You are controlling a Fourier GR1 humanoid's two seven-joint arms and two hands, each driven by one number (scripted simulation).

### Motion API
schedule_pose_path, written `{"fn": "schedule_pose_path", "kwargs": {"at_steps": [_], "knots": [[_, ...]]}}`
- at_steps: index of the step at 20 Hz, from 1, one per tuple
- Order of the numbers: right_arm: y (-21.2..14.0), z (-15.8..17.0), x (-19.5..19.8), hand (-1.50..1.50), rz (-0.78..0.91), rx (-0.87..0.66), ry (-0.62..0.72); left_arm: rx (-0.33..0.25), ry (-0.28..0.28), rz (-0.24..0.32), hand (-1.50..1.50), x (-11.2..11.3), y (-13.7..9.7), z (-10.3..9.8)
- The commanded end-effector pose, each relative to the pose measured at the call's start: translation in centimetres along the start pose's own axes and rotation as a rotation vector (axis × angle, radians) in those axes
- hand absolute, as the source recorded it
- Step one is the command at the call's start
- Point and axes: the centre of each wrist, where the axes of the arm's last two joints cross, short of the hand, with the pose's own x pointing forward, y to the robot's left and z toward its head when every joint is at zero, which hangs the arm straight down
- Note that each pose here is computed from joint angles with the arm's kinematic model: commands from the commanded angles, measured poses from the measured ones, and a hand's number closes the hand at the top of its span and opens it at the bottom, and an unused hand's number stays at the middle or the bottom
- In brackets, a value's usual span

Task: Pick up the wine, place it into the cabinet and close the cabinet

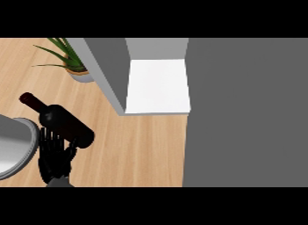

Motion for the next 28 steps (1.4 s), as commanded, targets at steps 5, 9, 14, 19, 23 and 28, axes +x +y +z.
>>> {"fn": "schedule_pose_path", "kwargs": {"at_steps": [5, 9, 14, 19, 23, 28], "knots": [[0.4, 0.8, 3.2, -1.50, -0.009, 0.010, -0.062, -0.136, 0.073, 0.120, 1.50, -1.6, -0.8, 0.3], [0.5, 0.7, 3.9, -1.50, 0.015, 0.006, -0.053, -0.140, -0.006, 0.010, 1.50, -1.5, -2.2, -0.8], [0.5, 0.6, 2.0, -1.50, 0.007, 0.009, -0.038, -0.397, -0.002, -0.238, 1.50, -1.0, -1.9, -0.9], [0.4, 1.0, 1.0, -1.50, -0.008, 0.020, -0.047, -0.680, 0.031, -0.352, 1.50, -0.9, -1.6, 0.2], [0.8, 1.8, 2.6, -1.50, -0.003, 0.017, -0.026, -0.711, -0.032, -0.497, 1.50, -0.5, -3.4, -0.3], [0.3, 2.0, 2.8, -1.50, 0.006, -0.025, -0.050, -0.702, -0.014, -0.574, 1.50, 0.5, -7.6, -1.0]]}}
